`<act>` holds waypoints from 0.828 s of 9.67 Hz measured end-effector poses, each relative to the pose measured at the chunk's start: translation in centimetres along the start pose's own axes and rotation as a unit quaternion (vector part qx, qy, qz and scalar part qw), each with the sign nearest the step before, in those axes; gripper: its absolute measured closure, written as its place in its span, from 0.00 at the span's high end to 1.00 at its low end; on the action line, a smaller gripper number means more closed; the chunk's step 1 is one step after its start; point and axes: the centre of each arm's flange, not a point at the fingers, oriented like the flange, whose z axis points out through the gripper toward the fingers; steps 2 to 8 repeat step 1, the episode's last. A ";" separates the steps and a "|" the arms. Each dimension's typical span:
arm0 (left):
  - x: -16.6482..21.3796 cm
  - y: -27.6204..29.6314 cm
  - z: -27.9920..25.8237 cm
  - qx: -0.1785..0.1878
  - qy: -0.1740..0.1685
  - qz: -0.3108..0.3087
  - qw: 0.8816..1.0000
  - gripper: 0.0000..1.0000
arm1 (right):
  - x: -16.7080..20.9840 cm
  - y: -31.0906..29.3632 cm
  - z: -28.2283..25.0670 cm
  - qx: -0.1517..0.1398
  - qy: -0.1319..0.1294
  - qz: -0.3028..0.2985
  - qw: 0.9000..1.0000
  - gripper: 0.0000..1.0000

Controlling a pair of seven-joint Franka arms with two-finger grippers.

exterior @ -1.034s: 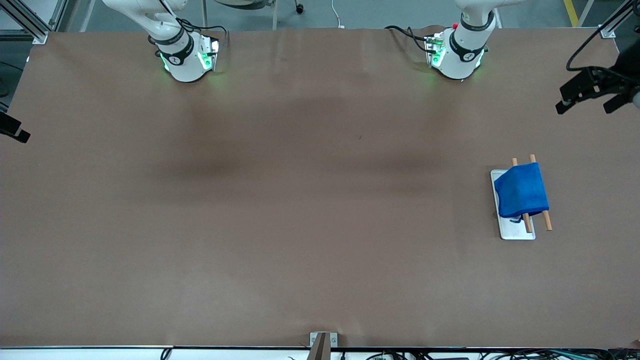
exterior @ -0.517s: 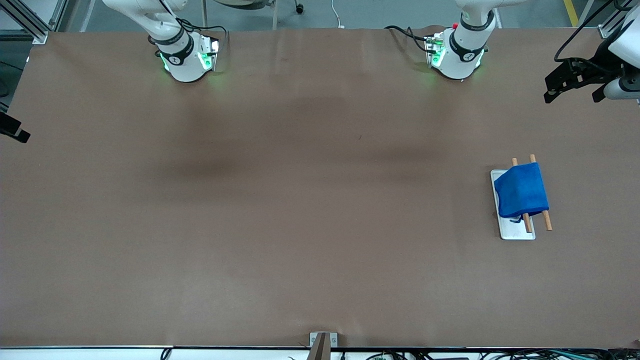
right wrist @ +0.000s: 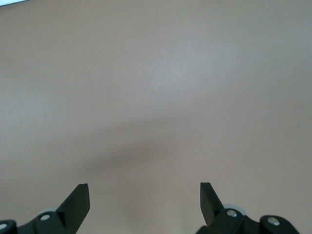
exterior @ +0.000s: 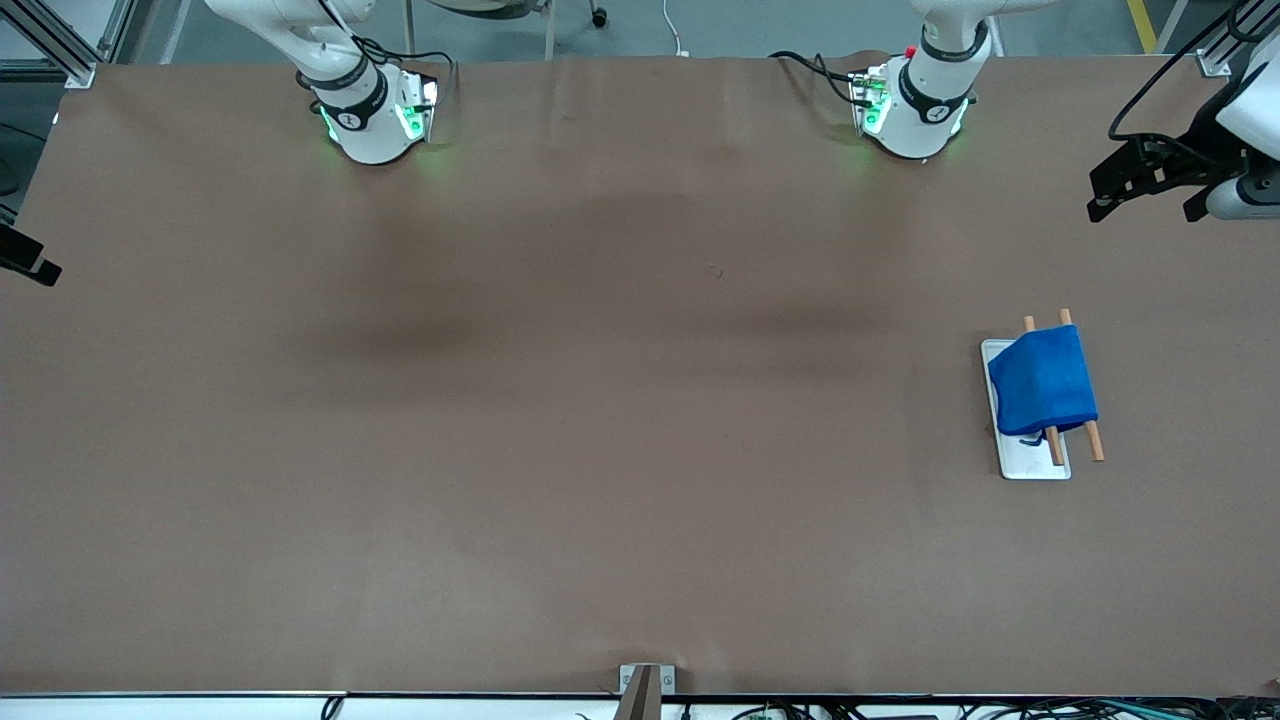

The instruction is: Right arm passes towel to left arm to hang

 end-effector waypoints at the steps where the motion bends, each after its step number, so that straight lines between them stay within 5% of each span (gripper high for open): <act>1: 0.0 0.2 -0.2 0.000 0.000 0.002 1.000 1.00 | 0.0 0.1 0.2 0.000 -0.002 0.001 1.000 1.00; 8: 0.0 0.2 -0.2 0.000 0.000 0.002 1.000 1.00 | 0.0 0.1 0.2 0.000 -0.002 0.001 1.000 1.00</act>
